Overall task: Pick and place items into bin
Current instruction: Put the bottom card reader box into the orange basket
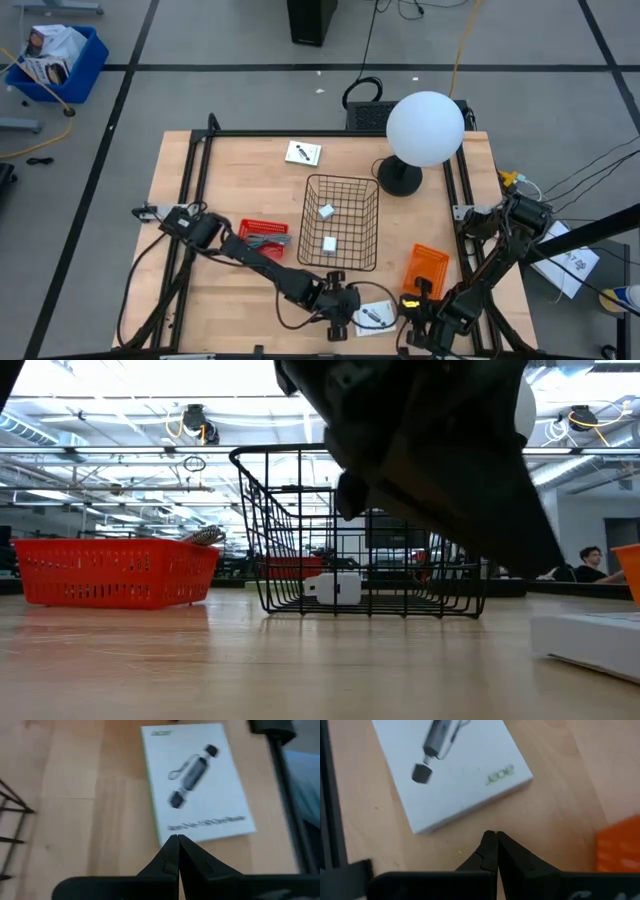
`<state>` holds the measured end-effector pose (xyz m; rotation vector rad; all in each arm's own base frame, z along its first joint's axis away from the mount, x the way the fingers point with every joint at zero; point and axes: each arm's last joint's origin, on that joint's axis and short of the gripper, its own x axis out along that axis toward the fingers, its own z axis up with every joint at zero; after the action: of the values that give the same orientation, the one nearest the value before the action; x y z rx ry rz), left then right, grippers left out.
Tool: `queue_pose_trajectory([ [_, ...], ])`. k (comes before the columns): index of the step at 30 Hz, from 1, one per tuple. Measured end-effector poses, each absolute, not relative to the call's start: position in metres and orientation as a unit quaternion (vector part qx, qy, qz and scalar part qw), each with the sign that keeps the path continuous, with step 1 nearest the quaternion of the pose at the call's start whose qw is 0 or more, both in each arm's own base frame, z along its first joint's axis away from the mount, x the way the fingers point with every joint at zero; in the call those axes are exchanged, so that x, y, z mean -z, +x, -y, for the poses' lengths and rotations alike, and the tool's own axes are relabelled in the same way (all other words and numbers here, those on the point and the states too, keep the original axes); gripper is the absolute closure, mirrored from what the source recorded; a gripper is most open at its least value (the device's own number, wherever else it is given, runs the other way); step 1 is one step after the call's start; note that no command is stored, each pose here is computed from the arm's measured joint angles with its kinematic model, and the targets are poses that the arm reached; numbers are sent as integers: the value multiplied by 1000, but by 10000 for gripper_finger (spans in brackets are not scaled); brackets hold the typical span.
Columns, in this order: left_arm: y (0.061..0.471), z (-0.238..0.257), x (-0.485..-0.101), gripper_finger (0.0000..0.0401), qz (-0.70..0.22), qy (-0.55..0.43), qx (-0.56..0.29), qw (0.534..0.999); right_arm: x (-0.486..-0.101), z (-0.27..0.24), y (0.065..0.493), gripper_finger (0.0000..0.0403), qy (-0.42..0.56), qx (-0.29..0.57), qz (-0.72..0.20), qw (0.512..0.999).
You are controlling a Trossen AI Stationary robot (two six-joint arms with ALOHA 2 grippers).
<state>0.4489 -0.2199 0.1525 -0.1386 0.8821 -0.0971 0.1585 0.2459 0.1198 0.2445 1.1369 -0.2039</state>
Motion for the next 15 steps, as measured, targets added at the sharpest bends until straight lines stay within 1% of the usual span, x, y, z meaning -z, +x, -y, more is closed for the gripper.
queue_pose_trajectory([
  [4,452,212,-152,392,-429,-70,39,900,-125,-240,154,403,107,108,-550,821],
  [7,451,208,-150,397,-445,-59,32,893,-131,-234,148,403,91,120,-558,816],
  [11,452,204,-150,392,-446,-64,23,892,-135,-223,141,403,68,159,-575,799],
  [15,453,203,-150,384,-444,-71,20,893,-136,-219,140,403,57,176,-568,802],
])
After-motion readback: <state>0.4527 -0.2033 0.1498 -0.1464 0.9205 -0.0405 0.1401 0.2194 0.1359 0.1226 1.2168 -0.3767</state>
